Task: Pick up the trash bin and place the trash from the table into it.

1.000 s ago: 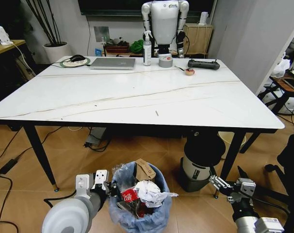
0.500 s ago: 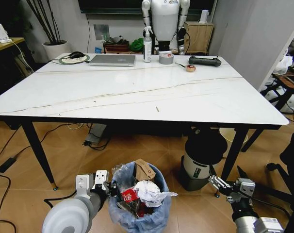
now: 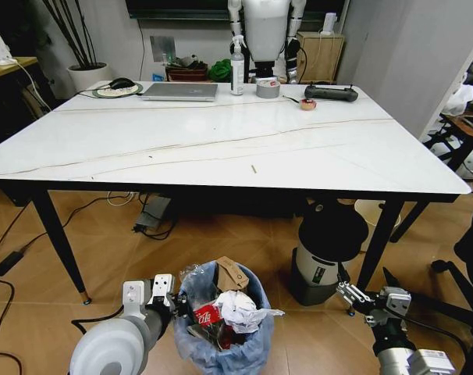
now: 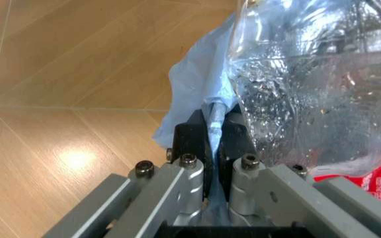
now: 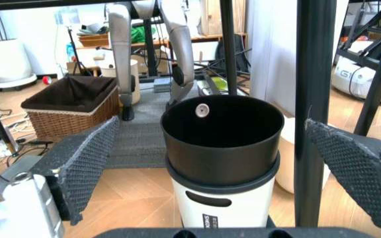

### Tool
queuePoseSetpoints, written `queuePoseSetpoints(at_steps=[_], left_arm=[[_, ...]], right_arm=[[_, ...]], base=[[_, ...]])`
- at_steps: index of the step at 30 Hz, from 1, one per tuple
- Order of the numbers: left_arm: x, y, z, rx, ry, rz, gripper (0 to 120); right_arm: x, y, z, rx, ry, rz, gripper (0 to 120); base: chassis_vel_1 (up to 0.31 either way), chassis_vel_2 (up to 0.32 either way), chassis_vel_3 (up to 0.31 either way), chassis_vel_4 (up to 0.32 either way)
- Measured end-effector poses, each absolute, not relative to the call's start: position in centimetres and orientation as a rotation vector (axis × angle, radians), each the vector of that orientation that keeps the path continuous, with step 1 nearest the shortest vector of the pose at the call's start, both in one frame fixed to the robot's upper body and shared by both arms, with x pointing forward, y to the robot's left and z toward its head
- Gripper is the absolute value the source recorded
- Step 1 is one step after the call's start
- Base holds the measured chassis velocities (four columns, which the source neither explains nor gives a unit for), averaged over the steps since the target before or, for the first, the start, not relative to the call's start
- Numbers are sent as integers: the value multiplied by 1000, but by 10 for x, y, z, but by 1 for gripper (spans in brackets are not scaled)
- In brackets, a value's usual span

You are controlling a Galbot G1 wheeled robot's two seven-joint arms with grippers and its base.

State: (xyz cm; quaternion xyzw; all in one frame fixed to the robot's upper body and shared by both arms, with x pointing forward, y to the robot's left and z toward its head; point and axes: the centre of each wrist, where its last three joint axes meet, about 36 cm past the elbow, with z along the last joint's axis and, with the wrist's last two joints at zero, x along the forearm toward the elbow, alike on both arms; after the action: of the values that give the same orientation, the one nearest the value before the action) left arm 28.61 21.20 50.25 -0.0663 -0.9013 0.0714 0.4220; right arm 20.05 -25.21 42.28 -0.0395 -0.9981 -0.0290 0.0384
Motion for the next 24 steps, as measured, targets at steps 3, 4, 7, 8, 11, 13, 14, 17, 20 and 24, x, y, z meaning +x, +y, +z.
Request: queuePoseSetpoints(at_steps=[3, 4, 7, 8, 11, 13, 14, 17, 20, 24], left_arm=[[287, 212, 502, -165, -2256, 180, 0], [287, 212, 502, -165, -2256, 181, 0], [287, 212, 502, -166, -2255, 182, 0], [286, 212, 502, -165, -2255, 182, 0], [286, 212, 501, -165, -2254, 181, 0], [286, 212, 501, -165, -2254, 181, 0], [286, 212, 501, -164, -2254, 180, 0], [286, 212, 501, -162, -2254, 179, 0], [287, 212, 501, -161, -2255, 177, 0], [287, 212, 501, -162, -2255, 176, 0]], right_arm=[[200, -252, 423, -121, -3061, -90, 100], [200, -252, 423, -121, -3062, -90, 100], [200, -252, 423, -120, -3062, -90, 100], [200, -252, 423, -120, -3062, -90, 100], [200, -252, 422, -121, -3061, -93, 100], [200, -252, 422, -121, -3061, -94, 100], [200, -251, 422, -122, -3062, -96, 100], [200, -250, 422, -123, -3064, -99, 100], [200, -250, 422, -124, -3066, -98, 100], [200, -250, 423, -126, -3070, -93, 100]], base=[[0, 0, 0, 0], [0, 0, 0, 0], [0, 0, 0, 0], [0, 0, 0, 0], [0, 0, 0, 0], [0, 0, 0, 0], [0, 0, 0, 0], [0, 0, 0, 0], [0, 0, 0, 0], [0, 0, 0, 0]])
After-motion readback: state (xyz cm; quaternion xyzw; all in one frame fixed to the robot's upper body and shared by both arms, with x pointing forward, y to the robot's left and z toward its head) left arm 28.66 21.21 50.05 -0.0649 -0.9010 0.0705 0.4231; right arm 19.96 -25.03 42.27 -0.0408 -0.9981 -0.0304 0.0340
